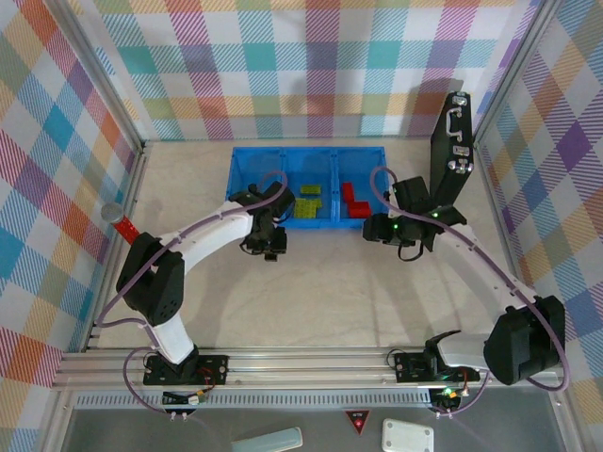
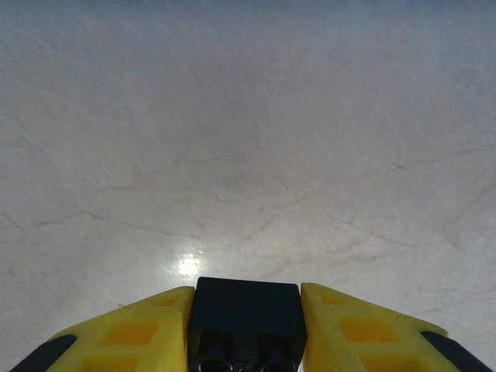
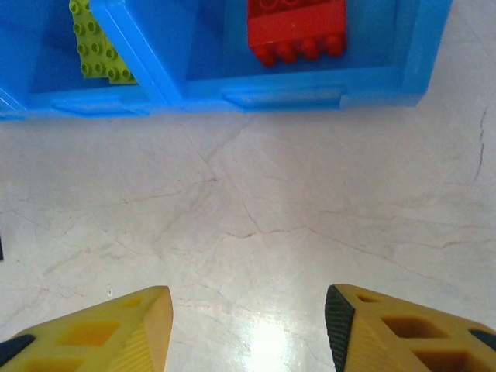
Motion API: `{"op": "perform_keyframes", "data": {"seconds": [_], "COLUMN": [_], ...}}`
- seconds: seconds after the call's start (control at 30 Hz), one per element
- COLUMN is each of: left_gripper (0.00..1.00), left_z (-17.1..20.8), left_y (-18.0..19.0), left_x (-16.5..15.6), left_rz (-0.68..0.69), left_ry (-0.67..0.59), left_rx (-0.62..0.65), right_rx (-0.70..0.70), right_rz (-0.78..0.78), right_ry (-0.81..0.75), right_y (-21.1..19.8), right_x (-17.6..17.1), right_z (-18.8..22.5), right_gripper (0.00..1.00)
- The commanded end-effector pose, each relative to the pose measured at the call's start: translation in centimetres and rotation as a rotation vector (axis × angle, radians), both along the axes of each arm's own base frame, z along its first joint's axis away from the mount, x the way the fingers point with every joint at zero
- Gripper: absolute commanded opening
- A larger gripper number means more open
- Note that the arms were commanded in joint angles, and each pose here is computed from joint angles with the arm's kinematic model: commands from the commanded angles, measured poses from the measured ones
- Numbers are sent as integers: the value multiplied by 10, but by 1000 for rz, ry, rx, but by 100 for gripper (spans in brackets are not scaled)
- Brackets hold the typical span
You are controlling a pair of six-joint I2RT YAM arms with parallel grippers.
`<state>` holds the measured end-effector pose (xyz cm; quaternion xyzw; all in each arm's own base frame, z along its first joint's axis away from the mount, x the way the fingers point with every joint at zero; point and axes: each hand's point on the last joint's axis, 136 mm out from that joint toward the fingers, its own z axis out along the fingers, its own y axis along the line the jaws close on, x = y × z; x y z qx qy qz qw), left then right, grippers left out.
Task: Sort the legos into containers by color
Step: Place the lego in the container.
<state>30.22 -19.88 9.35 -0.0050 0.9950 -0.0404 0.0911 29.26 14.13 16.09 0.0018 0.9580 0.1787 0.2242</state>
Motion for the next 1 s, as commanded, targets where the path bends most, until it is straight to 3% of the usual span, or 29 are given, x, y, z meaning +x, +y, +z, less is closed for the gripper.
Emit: {"op": "perform_keyframes", "data": {"seconds": [0.0,0.27,0.97], "left_gripper": [36,36,36], "left_z": [7,19,24], "left_y": [14,39,45], "left_x": [14,66,199], "left_rz": [-23,32,58], "left_ry": [18,-26,-166], "left_rx": [10,-22,-65], "right_rx": [9,-21,-24], "right_rz": [-3,-11,-83], "right_ry": [-3,-7,30], "right_y": [-2,-16,-37], "right_x": [-12,-33,-76], "right_z": [4,-1,-16], "right_gripper": [56,57,58]}}
